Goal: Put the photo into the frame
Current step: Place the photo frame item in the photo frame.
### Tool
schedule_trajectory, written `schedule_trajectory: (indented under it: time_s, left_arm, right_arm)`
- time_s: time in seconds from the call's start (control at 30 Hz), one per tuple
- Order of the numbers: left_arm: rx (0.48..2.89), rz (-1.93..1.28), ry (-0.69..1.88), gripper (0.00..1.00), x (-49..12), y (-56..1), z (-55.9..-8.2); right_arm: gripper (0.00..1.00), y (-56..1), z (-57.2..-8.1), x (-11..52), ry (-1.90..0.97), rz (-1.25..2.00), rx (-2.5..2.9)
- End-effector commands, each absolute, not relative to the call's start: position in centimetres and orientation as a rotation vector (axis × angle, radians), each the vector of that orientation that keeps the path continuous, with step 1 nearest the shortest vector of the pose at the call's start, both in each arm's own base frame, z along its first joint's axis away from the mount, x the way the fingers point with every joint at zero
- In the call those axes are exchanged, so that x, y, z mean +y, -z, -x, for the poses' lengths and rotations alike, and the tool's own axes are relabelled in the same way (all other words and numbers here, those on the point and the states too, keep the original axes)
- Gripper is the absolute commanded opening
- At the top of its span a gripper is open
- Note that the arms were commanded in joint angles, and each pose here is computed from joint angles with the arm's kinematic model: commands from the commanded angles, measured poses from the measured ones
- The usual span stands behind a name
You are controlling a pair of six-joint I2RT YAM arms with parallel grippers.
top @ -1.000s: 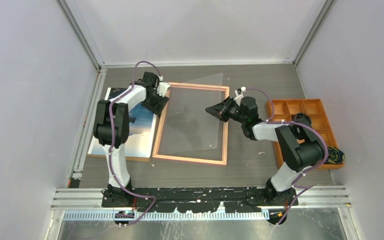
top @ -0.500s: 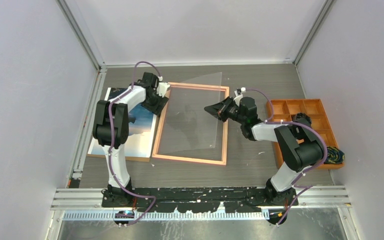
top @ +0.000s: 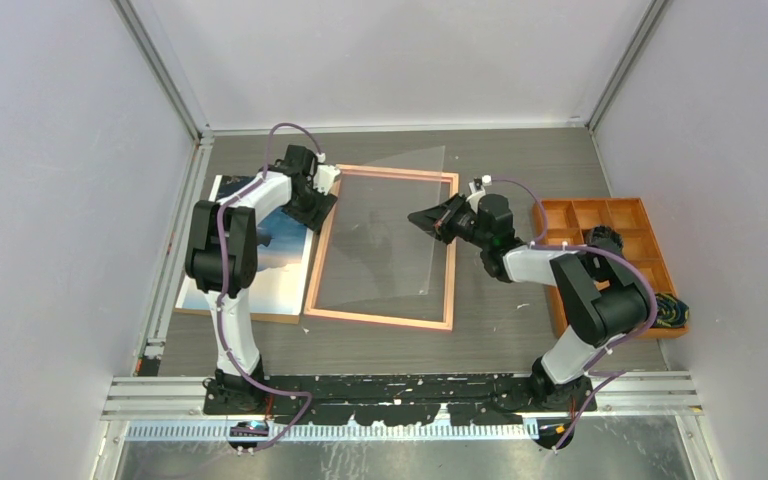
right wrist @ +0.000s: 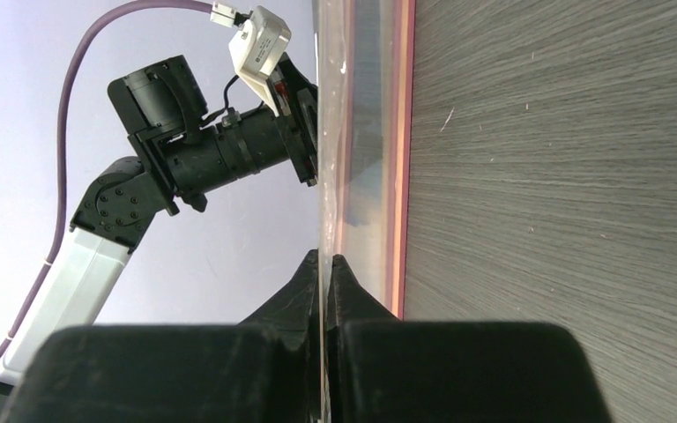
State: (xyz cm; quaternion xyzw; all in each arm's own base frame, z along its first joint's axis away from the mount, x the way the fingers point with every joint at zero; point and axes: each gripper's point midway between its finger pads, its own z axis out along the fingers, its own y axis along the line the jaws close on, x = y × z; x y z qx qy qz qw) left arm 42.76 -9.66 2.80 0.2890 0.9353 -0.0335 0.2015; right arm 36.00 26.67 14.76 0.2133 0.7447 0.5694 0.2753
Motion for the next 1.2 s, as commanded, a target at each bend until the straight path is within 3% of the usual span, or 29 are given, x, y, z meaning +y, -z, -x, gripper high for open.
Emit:
schedule_trajectory:
  time_s: [0.0, 0.87, 0.93, 1.1, 1.17]
  left_arm:
    - [2.585, -0.820, 0.154, 0.60, -11.0, -3.9, -42.1]
    - [2.577, -0.843, 0.161, 0.60, -11.7, -4.3, -42.2]
    - [2.571, -0.840, 0.166, 0.60, -11.8, -4.5, -42.2]
    - [2.567, -0.839, 0.162, 0.60, -11.8, -4.6, -42.2]
    - [2.567, -0.839, 0.160, 0.60, -11.7, -4.6, -42.2]
  right_arm:
    - [0.01, -17.1, -36.5, 26.3, -1.498, -0.542, 1.900]
    - [0.02, -17.9, -36.8, 29.0, -1.553, -0.361, 1.945]
    - [0.08, -17.1, -36.7, 28.7, -1.504, -0.370, 1.980]
    - [0.48, -14.9, -36.3, 27.3, -1.329, -0.368, 2.086]
    - [0.57, -14.3, -36.3, 26.7, -1.259, -0.359, 2.121]
